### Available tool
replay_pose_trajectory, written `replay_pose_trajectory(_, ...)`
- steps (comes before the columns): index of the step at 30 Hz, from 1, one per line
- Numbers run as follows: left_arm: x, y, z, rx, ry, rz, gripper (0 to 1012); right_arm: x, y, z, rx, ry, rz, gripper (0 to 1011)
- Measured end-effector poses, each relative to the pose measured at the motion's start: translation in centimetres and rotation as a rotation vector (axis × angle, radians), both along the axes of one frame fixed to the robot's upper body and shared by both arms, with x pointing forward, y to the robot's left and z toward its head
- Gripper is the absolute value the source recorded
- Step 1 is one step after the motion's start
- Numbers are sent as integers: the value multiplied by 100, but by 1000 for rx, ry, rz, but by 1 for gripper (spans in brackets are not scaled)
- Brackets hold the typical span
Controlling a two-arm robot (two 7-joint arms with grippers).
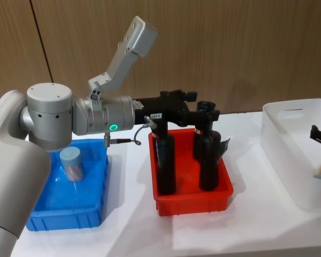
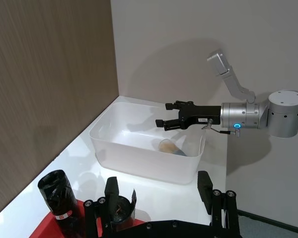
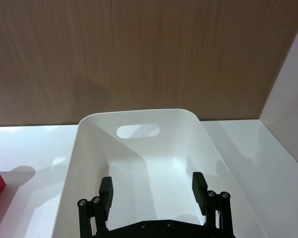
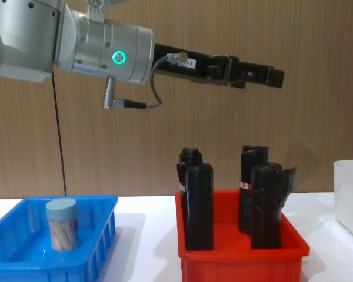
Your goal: Pick the cotton swabs from the blue box and place them into the white box.
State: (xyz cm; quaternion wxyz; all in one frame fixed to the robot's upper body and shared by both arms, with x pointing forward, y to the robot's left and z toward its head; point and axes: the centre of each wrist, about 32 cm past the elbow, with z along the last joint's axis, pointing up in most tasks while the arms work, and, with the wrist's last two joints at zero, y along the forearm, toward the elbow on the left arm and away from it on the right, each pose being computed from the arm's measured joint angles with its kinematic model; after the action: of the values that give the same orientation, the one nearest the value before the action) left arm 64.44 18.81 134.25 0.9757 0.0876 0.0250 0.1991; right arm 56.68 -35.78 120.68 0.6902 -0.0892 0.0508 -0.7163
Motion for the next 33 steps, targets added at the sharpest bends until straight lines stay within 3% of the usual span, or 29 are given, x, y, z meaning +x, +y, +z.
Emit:
replay_pose_trajectory(24,0,0,-1,0,0,0,1004,-21,-7,16,-6,-18,3,1001)
replay_pose_trajectory(30,-26,9,-42,3,-9,19,1004,-65,48,-2,-10,-29,21,1001)
replay_pose_trajectory(33,-68,21,-111,9,-23,48,1004,-115,115,-25,-14,-40,42,1001)
